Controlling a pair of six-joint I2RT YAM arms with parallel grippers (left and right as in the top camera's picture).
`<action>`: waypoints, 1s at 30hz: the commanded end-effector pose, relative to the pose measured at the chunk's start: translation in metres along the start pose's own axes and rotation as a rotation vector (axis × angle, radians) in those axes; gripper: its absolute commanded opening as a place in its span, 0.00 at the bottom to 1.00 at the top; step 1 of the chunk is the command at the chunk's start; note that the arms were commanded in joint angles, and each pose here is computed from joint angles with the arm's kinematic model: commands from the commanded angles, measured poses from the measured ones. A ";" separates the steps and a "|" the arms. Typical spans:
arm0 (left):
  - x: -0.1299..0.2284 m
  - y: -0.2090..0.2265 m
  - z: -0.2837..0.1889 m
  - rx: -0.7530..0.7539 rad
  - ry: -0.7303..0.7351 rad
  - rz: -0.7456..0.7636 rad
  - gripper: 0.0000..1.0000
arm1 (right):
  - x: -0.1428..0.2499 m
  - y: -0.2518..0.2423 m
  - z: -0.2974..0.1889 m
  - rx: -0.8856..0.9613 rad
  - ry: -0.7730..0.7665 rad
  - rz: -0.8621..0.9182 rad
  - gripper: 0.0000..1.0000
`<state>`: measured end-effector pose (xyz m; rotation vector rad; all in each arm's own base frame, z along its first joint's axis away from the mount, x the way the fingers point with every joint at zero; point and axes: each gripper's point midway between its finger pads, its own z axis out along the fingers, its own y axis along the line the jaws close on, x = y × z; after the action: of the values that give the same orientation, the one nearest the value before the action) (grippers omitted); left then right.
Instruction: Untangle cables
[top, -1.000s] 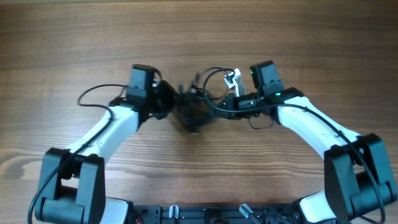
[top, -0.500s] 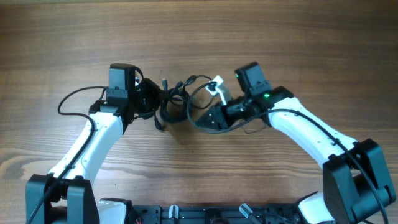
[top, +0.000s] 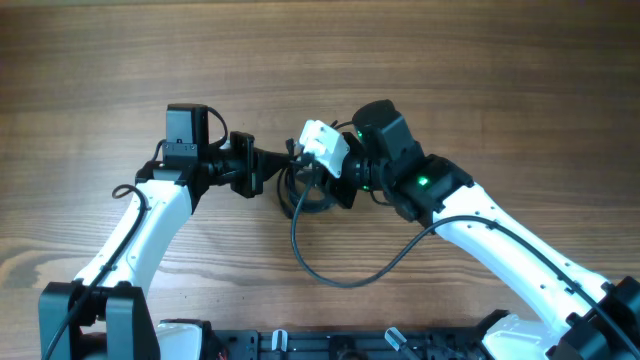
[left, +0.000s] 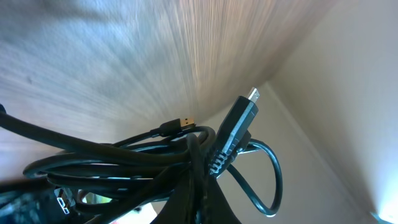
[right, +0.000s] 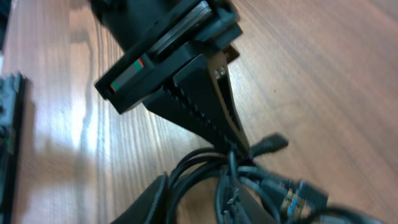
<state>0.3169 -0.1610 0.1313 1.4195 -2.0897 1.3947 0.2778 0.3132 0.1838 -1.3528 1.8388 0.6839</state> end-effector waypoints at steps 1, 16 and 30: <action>0.023 -0.002 -0.004 0.007 0.122 -0.038 0.04 | -0.004 -0.010 0.001 0.101 0.039 -0.190 0.35; 0.023 -0.002 -0.004 0.012 0.122 0.022 0.04 | 0.017 -0.031 -0.002 0.220 0.161 -0.260 0.54; 0.023 -0.002 -0.004 0.012 0.122 0.022 0.04 | 0.028 -0.017 0.000 0.146 0.175 -0.236 0.60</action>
<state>0.3099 -0.1691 0.1415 1.3374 -2.0338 1.4304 0.2887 0.2965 0.1641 -1.5358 1.7663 0.3361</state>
